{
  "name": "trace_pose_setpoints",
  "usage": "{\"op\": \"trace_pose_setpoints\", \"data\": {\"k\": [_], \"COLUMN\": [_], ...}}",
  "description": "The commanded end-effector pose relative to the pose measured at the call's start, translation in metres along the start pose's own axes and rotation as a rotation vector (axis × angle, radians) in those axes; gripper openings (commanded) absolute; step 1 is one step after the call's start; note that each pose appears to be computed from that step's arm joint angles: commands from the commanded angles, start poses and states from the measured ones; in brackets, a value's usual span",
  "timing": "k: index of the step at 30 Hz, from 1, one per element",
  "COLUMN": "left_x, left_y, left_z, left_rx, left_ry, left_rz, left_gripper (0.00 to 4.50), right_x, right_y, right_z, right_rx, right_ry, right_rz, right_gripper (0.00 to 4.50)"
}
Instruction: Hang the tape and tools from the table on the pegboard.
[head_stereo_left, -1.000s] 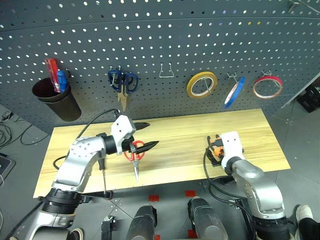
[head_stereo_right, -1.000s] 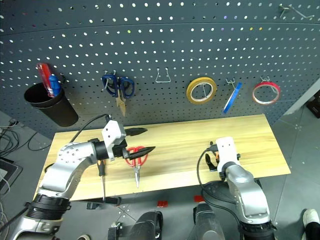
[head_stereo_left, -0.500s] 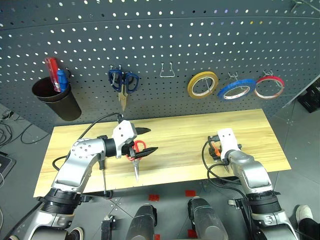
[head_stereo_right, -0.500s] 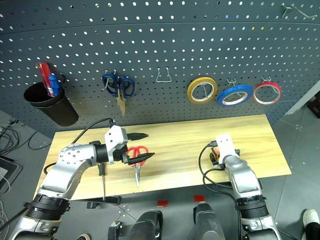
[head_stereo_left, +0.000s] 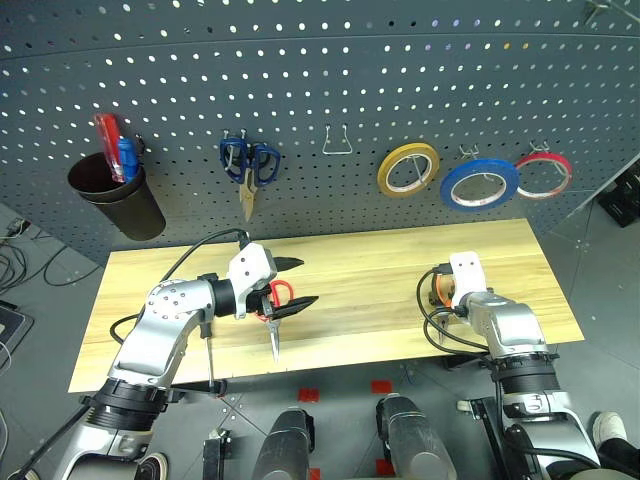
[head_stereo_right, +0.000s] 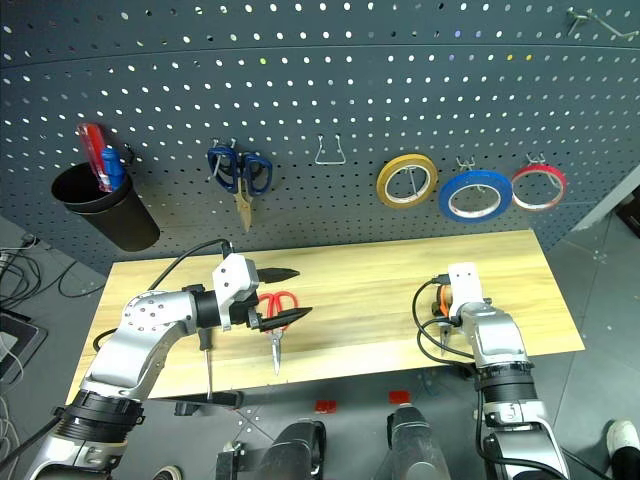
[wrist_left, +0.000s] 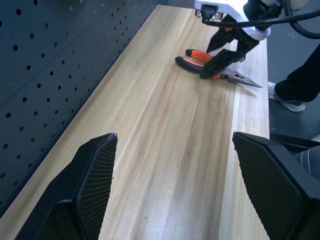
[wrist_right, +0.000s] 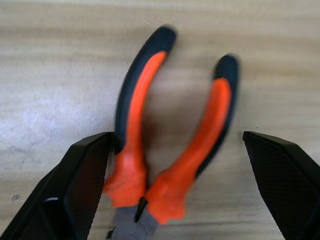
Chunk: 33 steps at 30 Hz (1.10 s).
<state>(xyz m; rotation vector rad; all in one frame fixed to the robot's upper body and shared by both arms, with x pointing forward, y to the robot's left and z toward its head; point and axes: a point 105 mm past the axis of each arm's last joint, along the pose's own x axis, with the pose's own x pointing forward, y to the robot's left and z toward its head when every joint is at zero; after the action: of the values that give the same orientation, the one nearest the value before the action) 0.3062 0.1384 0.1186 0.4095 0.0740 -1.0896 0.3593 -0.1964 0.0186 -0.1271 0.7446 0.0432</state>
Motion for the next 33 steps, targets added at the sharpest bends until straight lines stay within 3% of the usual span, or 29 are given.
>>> {"op": "trace_pose_setpoints", "data": {"k": [1, 8, 11, 16, 21, 23, 27, 33], "left_x": [-0.001, -0.001, 0.0, -0.001, -0.004, -0.006, -0.02, -0.04], "left_y": [-0.001, -0.001, 0.0, 0.0, 0.004, 0.007, 0.009, 0.007], "left_z": [0.01, 0.008, 0.008, 0.007, 0.008, 0.01, 0.017, 0.027], "left_rx": [0.04, 0.035, 0.035, 0.039, 0.04, 0.024, -0.062, -0.166], "left_ry": [-0.031, -0.031, -0.034, -0.035, -0.059, -0.089, -0.188, -0.288], "left_rz": [0.005, 0.013, 0.016, 0.027, 0.08, 0.115, 0.201, 0.292], "left_gripper": [3.9, 3.9, 3.9, 3.9, 3.9, 3.9, 3.9, 3.9], "right_x": [-0.002, -0.002, 0.003, 0.011, 0.01, 0.002, -0.044, -0.122], "right_y": [0.006, 0.013, 0.012, 0.01, 0.018, 0.027, 0.059, 0.11], "right_z": [-0.006, -0.012, -0.013, -0.016, -0.013, 0.0, 0.036, 0.052], "right_rx": [0.027, 0.007, -0.016, 0.002, -0.04, -0.095, -0.199, -0.203], "right_ry": [0.055, 0.082, 0.07, 0.071, 0.045, -0.033, -0.315, -0.634], "right_rz": [0.064, 0.091, 0.079, 0.064, 0.097, 0.13, 0.24, 0.397], "right_gripper": [4.49, 4.49, 3.94, 2.27, 2.14, 2.14, 2.14, 2.14]}}
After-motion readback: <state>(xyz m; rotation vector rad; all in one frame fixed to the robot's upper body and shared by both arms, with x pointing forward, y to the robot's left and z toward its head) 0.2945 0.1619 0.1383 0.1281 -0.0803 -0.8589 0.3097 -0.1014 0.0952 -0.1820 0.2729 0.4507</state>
